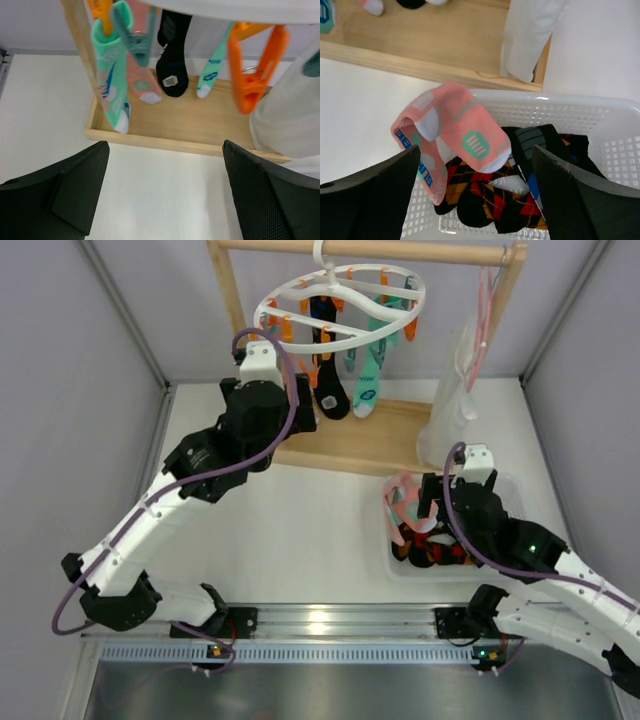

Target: Remove the socks clipped to the hanger

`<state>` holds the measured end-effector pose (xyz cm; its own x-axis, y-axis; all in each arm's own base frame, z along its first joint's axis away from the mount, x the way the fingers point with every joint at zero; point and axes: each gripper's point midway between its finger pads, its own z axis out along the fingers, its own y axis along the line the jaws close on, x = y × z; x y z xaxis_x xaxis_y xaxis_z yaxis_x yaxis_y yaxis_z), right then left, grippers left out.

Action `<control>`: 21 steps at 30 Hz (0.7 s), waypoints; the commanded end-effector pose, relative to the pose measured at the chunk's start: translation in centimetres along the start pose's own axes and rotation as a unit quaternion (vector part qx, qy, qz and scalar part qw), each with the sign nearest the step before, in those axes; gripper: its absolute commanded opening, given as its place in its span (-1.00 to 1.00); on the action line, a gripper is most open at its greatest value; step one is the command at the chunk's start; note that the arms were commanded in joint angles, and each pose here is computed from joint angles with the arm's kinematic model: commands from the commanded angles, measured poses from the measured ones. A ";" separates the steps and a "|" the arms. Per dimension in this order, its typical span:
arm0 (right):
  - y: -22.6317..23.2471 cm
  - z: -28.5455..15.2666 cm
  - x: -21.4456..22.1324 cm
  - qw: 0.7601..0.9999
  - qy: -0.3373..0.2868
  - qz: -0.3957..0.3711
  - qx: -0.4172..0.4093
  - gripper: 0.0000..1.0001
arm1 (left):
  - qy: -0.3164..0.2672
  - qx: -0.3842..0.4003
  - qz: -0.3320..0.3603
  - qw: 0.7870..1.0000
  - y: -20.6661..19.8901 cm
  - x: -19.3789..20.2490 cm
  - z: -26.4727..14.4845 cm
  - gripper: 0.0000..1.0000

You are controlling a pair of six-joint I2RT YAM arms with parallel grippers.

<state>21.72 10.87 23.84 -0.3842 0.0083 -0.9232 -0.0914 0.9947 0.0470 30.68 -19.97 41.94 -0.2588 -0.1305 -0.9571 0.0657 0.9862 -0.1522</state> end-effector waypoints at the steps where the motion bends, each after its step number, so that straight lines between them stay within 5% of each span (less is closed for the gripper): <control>1: -0.7 -1.5 -3.6 0.999 -0.043 0.025 -0.002 0.77 | -0.010 -0.043 -0.012 0.999 4.2 0.3 -0.5 0.97; 7: 5.9 -0.7 -4.3 0.988 -0.041 0.000 -0.146 0.73 | 0.028 -0.102 -0.018 0.994 10.4 2.9 0.3 0.97; 14: 15.5 -0.6 -6.3 0.939 -0.075 0.011 -0.337 0.64 | 0.026 -0.149 0.004 0.989 14.1 3.8 -2.1 0.97; 21: 22.0 3.3 -9.8 0.918 -0.131 0.041 -0.372 0.98 | 0.006 -0.140 -0.007 0.990 16.3 5.3 -5.5 0.97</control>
<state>24.54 29.37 26.68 -0.3272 0.0327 -0.9444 -0.6438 0.7238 0.2482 26.40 -5.64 35.81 -0.2977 -0.1481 -0.9431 -0.1849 0.9781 -0.0952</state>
